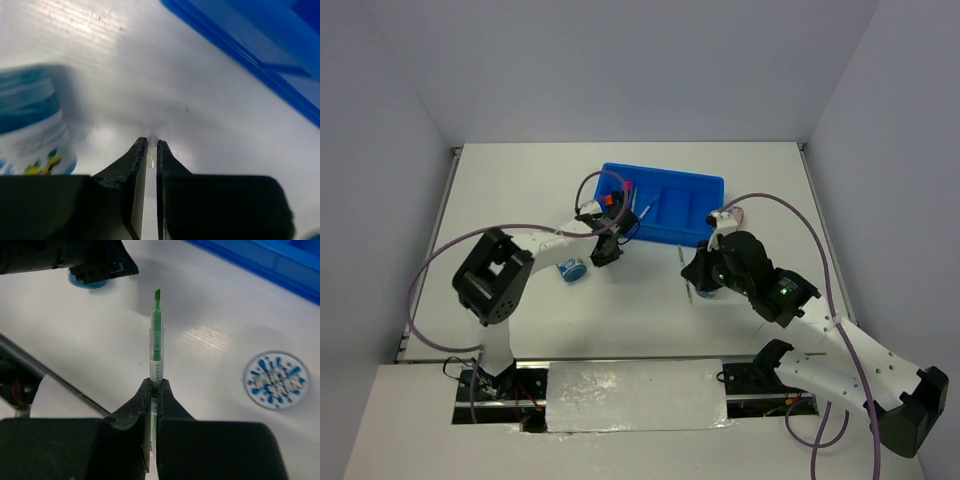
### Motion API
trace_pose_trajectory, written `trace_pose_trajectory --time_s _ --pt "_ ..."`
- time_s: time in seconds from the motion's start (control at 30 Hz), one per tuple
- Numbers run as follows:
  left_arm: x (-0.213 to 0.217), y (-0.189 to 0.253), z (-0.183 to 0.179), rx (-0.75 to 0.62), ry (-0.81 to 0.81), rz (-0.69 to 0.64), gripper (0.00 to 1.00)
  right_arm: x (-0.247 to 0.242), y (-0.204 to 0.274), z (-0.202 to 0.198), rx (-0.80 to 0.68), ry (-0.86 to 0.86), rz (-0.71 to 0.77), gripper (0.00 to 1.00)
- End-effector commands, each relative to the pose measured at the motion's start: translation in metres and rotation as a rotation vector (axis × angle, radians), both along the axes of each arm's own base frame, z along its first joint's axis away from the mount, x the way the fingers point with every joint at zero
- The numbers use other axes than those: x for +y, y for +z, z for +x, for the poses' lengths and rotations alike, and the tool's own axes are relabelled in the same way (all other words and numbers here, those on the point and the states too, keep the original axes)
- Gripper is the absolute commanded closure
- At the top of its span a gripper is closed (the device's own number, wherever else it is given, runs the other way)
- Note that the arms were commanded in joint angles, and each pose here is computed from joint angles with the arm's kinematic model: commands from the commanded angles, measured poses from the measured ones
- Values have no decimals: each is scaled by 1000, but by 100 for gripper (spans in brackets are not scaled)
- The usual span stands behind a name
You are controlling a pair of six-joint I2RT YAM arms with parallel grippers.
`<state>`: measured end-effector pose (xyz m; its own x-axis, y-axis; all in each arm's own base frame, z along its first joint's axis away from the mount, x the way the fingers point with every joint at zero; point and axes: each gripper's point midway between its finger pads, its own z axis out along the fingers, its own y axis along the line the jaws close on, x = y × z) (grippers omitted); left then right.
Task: Sort the stationery into containers
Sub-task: Pick up the pen cap from the center of the board, then close the pen cap on the pen.
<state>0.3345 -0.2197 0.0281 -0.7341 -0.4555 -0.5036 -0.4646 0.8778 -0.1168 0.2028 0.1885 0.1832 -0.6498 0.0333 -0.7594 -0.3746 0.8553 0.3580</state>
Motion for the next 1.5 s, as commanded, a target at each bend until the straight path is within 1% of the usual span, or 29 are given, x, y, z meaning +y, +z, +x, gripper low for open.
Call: trace_pose_trajectory --time_s 0.0,0.03,0.07,0.1,0.13,0.17,0.2,0.23,0.27,0.3,0.33,0.37,0.4,0.43,0.6,0.73,1.0,1.17,1.47 --pt "-27 81 10 -224 -137 -190 100 40 17 -6 -65 158 176 100" --pt "-36 100 8 -279 -187 -257 100 50 16 -5 -70 162 210 100" --pt "-33 127 -2 -366 -249 -309 100 55 15 -6 -79 164 226 100" --pt "-47 164 6 -514 -290 -412 100 58 15 -4 -90 151 241 100" --pt "-45 165 -4 -556 -325 -450 100 69 13 -7 -80 166 268 100" --pt "-41 201 -14 -669 -362 -509 100 75 14 -9 -80 178 280 100" --pt "-42 218 -20 -744 -406 -555 100 83 17 -13 -90 196 296 100" --pt "-46 255 -24 -891 -442 -645 100 92 23 -11 -117 191 335 100" --pt "-41 261 -40 -942 -480 -684 100 102 25 -21 -125 220 356 100" --pt "-38 272 -46 -988 -491 -717 100 106 29 -24 -136 224 377 100" --pt "-35 276 -54 -1042 -503 -752 100 109 33 -19 -153 184 400 100" --pt "-29 292 -63 -1098 -505 -791 100 111 35 -20 -157 176 411 100" --pt "-29 298 -71 -1125 -526 -823 100 116 36 -26 -150 182 417 100" --pt "-26 306 -75 -1165 -530 -848 100 118 38 -22 -159 153 407 100" --pt "-25 321 -91 -1194 -585 -880 100 131 52 -32 -188 187 370 100" --pt "-25 329 -95 -1194 -597 -893 100 129 55 -25 -197 149 335 100" --pt "-22 311 -97 -1163 -589 -887 100 130 66 -27 -220 172 328 100" --pt "-24 309 -97 -1152 -592 -888 100 135 72 -30 -230 209 325 100" --pt "-33 305 -96 -1131 -619 -911 100 134 74 -29 -242 206 312 100"
